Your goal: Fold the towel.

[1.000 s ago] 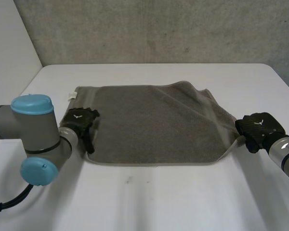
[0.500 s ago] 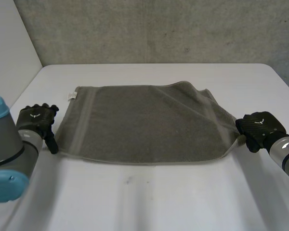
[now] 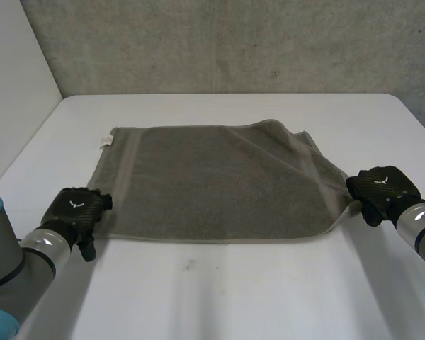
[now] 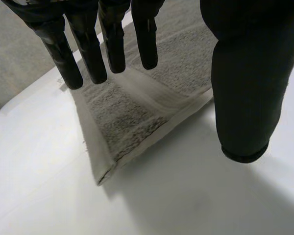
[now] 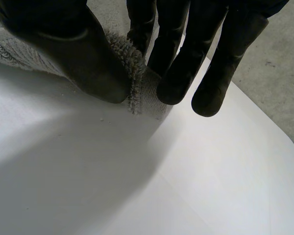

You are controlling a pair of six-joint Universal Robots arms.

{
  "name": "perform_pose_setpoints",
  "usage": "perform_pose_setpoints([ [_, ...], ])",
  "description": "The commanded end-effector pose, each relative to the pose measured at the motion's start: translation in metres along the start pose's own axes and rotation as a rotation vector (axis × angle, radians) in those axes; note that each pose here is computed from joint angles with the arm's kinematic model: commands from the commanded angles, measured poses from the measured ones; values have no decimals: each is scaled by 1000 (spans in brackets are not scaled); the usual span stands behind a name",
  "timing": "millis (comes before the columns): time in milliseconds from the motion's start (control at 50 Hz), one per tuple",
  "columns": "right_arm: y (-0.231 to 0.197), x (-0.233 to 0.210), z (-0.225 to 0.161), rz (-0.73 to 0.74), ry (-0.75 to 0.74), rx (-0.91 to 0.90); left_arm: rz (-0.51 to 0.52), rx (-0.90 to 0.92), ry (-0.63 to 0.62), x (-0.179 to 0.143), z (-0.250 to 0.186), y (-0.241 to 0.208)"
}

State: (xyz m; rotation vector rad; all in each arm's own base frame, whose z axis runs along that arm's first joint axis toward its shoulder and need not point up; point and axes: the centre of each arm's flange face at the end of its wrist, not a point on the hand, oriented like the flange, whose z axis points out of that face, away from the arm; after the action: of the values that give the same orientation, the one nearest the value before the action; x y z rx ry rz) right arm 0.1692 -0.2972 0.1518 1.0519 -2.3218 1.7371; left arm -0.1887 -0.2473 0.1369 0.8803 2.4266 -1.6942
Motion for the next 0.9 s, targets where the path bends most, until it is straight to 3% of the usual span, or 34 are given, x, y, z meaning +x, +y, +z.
perform_pose_setpoints([
  [20,1,-1,0,2,-3,-5,11,98,5,-4,16,4],
  [300,1,-1,0,1,-1,-3,19,125,18,-5,40,5],
  [660,2,-1,1,-3,-2,-4,-4,40,59,-4,21,4],
  [900,2,0,1,-3,-2,-4,-2,35,60,-4,37,10],
])
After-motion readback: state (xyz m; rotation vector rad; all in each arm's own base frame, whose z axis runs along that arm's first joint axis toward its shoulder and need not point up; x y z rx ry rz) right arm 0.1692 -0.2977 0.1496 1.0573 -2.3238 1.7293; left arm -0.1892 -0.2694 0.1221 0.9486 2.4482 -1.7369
